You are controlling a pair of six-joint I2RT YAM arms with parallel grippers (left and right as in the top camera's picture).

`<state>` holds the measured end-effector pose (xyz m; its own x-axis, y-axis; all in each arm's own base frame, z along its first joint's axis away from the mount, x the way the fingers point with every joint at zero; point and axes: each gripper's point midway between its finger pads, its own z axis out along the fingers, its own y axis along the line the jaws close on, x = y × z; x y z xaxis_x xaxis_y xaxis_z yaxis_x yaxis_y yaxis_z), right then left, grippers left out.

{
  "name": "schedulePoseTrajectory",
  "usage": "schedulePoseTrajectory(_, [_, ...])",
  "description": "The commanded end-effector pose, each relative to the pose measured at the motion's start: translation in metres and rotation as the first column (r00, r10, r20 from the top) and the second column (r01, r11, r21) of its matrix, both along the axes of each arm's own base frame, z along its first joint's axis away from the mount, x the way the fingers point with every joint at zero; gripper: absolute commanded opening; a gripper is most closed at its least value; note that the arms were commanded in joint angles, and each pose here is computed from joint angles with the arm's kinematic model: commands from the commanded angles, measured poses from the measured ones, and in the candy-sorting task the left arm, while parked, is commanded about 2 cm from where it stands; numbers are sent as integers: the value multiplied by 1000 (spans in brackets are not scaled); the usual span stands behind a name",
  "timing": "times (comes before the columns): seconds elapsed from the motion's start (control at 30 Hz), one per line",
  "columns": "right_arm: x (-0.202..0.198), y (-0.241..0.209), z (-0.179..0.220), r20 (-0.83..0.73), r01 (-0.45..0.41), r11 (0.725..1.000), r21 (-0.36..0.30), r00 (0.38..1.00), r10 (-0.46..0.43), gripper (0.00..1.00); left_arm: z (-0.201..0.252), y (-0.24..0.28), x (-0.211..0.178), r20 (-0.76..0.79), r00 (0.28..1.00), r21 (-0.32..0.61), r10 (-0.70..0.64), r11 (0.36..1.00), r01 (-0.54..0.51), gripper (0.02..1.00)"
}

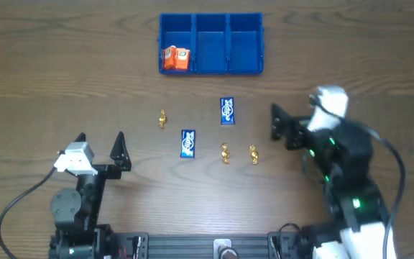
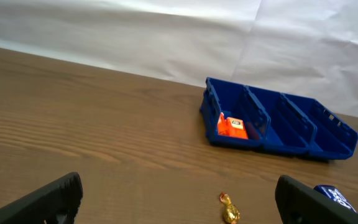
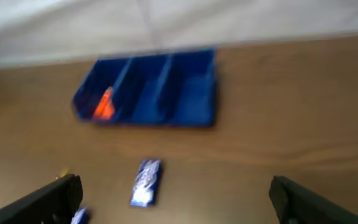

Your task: Sort Candies Into Trays

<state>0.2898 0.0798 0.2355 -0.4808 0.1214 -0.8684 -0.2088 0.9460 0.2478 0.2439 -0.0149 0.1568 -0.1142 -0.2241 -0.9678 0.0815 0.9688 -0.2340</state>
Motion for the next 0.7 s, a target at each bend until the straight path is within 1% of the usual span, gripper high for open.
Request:
schedulePoseTrajectory(0.03, [16, 71, -11, -186, -116, 993, 3, 976, 114, 998, -16, -3, -1, -46, 999, 6, -17, 1000, 17, 998])
schedulePoseTrajectory(0.1, [18, 107, -29, -295, -151, 988, -24, 945, 137, 998, -16, -3, -1, -46, 999, 6, -17, 1000, 17, 998])
schedulePoseTrajectory(0.17, [14, 142, -51, -415, -193, 980, -39, 896, 160, 998, -16, -3, -1, -46, 999, 6, -17, 1000, 17, 998])
schedulePoseTrajectory(0.2, [10, 162, -68, -495, -199, 978, -65, 857, 142, 998, -16, -3, -1, -46, 999, 6, -17, 1000, 17, 996])
schedulePoseTrajectory(0.23, [9, 168, -75, -522, -191, 978, -84, 845, 120, 998, -16, -3, -1, -46, 999, 6, -17, 1000, 17, 998])
schedulePoseTrajectory(0.27, [7, 179, -91, -571, -173, 976, -132, 818, 67, 998, -16, -3, -1, -46, 999, 6, -17, 1000, 18, 998])
schedulePoseTrajectory(0.3, [4, 188, -103, -602, -159, 973, -166, 798, 28, 998, -16, -3, -1, -46, 999, 6, -17, 1000, 17, 998])
schedulePoseTrajectory(0.33, [2, 200, -115, -629, -155, 970, -187, 777, 3, 998, -16, -3, -1, -46, 999, 6, -17, 1000, 17, 998])
schedulePoseTrajectory(0.4, [-3, 217, -133, -664, -143, 968, -206, 747, -31, 998, -16, -3, -1, -46, 999, 6, -17, 1000, 17, 996])
schedulePoseTrajectory(0.43, [-6, 220, -142, -679, -125, 967, -220, 732, -59, 998, -16, -3, -1, -46, 999, 6, -17, 1000, 17, 998])
schedulePoseTrajectory(0.47, [-13, 220, -164, -706, -65, 964, -258, 694, -142, 998, -16, -3, -1, -46, 999, 6, -17, 1000, 18, 998])
schedulePoseTrajectory(0.5, [-16, 220, -174, -717, -46, 961, -272, 676, -170, 998, -16, -3, -1, -46, 999, 6, -17, 1000, 17, 998])
schedulePoseTrajectory(0.7, [-22, 217, -211, -730, 27, 942, -334, 625, -276, 998, -16, -3, -1, -46, 999, 6, -17, 1000, 17, 998])
